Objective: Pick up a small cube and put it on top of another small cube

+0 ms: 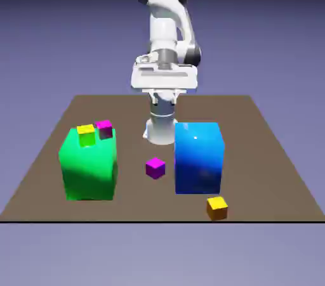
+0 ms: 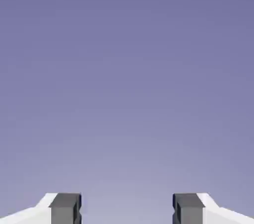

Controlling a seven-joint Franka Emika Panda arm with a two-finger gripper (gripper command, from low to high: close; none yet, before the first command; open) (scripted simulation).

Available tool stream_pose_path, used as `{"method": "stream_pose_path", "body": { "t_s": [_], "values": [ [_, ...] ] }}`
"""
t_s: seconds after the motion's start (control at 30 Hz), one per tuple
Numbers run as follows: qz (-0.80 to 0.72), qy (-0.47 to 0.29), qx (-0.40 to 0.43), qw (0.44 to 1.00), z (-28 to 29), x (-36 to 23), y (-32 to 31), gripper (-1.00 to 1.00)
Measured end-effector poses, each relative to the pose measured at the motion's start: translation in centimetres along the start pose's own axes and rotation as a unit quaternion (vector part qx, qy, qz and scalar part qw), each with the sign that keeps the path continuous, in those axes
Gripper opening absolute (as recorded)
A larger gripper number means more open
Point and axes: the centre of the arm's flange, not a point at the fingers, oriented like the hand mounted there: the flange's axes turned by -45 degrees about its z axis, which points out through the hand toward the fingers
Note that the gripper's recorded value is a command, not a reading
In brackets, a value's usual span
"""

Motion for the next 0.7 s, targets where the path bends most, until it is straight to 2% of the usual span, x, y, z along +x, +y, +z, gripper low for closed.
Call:
{"method": "stream_pose_path", "body": {
  "t_s": [0.1, 0.23, 0.37, 0.5, 0.53, 0.7],
  "values": [
    [0.077, -0.109, -0.001, 0.991, 4.5, -3.0, 2.0, 0.0],
    [0.177, -0.249, -0.008, 0.952, 9.4, -7.9, 4.3, 0.0],
    [0.272, -0.379, -0.023, 0.884, 13.0, -13.6, 6.1, 0.0],
    [0.356, -0.494, -0.044, 0.792, 15.3, -19.4, 7.2, 0.0],
    [0.378, -0.515, -0.049, 0.767, 15.6, -20.8, 7.8, 0.0],
    [0.376, -0.516, -0.047, 0.768, 18.5, -24.6, 6.4, 0.0]
  ]
}}
